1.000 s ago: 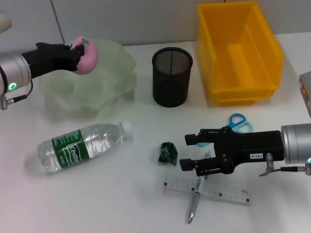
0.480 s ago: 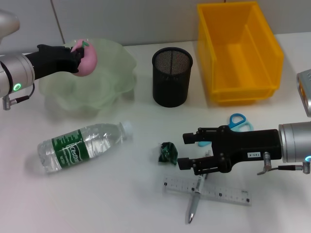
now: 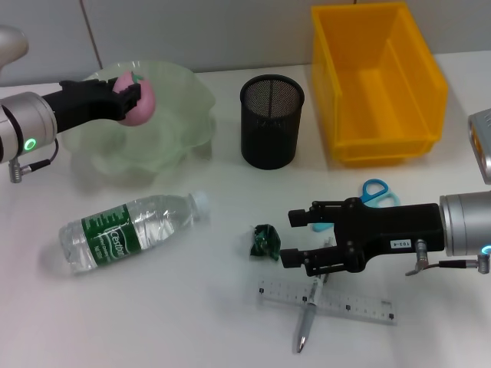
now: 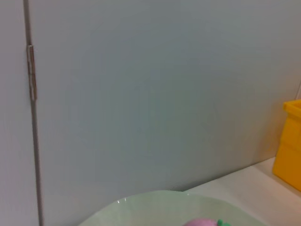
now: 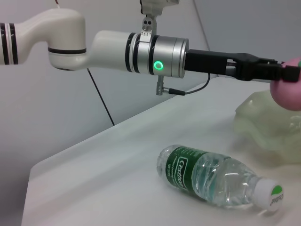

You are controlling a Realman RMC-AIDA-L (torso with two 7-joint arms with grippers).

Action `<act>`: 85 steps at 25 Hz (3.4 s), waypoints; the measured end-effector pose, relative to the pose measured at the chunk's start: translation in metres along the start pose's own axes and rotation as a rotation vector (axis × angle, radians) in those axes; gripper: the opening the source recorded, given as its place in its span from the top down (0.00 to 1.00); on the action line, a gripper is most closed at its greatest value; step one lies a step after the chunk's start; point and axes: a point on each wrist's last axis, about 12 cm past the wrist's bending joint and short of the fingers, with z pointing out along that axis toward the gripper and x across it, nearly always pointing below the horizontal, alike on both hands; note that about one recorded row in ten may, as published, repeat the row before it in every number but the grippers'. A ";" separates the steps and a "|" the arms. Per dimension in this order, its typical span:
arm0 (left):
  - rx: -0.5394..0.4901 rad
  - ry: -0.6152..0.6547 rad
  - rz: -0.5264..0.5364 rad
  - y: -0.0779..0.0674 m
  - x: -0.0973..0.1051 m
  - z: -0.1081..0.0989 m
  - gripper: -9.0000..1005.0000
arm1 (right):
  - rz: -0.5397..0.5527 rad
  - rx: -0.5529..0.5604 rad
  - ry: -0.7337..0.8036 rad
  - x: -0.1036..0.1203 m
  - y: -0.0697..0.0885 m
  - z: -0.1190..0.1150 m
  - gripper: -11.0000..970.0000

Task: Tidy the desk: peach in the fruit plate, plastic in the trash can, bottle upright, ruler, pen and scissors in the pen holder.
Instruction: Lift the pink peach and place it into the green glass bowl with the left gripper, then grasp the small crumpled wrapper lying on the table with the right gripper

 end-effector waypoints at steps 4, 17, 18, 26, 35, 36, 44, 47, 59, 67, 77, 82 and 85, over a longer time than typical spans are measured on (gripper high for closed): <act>0.001 -0.001 -0.004 0.000 0.000 0.001 0.75 | 0.001 0.000 0.000 0.000 0.000 0.000 0.20; 0.019 -0.016 -0.023 -0.001 -0.002 0.000 0.25 | 0.003 0.000 0.000 0.002 0.001 0.000 0.21; 0.036 -0.023 -0.031 -0.002 -0.002 -0.002 0.23 | 0.003 0.001 0.000 0.002 0.001 0.000 0.21; 0.294 -0.094 0.006 -0.019 -0.014 -0.030 0.19 | 0.001 0.006 -0.005 0.001 0.000 -0.001 0.21; 0.558 -0.092 0.045 -0.029 -0.005 -0.067 0.20 | -0.001 0.010 -0.003 -0.001 -0.002 -0.006 0.21; 0.588 -0.082 0.047 -0.030 -0.001 -0.072 0.20 | -0.001 0.010 -0.003 -0.001 -0.002 -0.006 0.21; 0.713 -0.020 0.099 -0.039 0.023 -0.092 0.20 | -0.002 0.023 0.004 -0.003 -0.005 -0.015 0.21; 0.729 0.022 0.153 -0.045 0.034 -0.089 0.20 | -0.005 0.020 0.008 -0.004 -0.005 -0.018 0.21; 0.740 0.039 0.193 -0.053 0.054 -0.091 0.20 | -0.003 0.008 0.065 -0.020 -0.009 -0.030 0.21; 0.739 0.039 0.192 -0.053 0.055 -0.092 0.20 | 0.001 0.012 0.066 -0.023 -0.010 -0.030 0.22; 0.721 0.030 0.194 -0.052 0.056 -0.090 0.20 | 0.142 0.044 0.176 -0.100 -0.026 -0.024 0.22; 0.718 0.032 0.197 -0.050 0.056 -0.090 0.20 | 0.148 0.078 0.357 -0.138 -0.032 -0.009 0.22; 0.719 0.036 0.199 -0.050 0.057 -0.091 0.20 | 0.103 0.105 0.470 -0.152 -0.035 0.004 0.22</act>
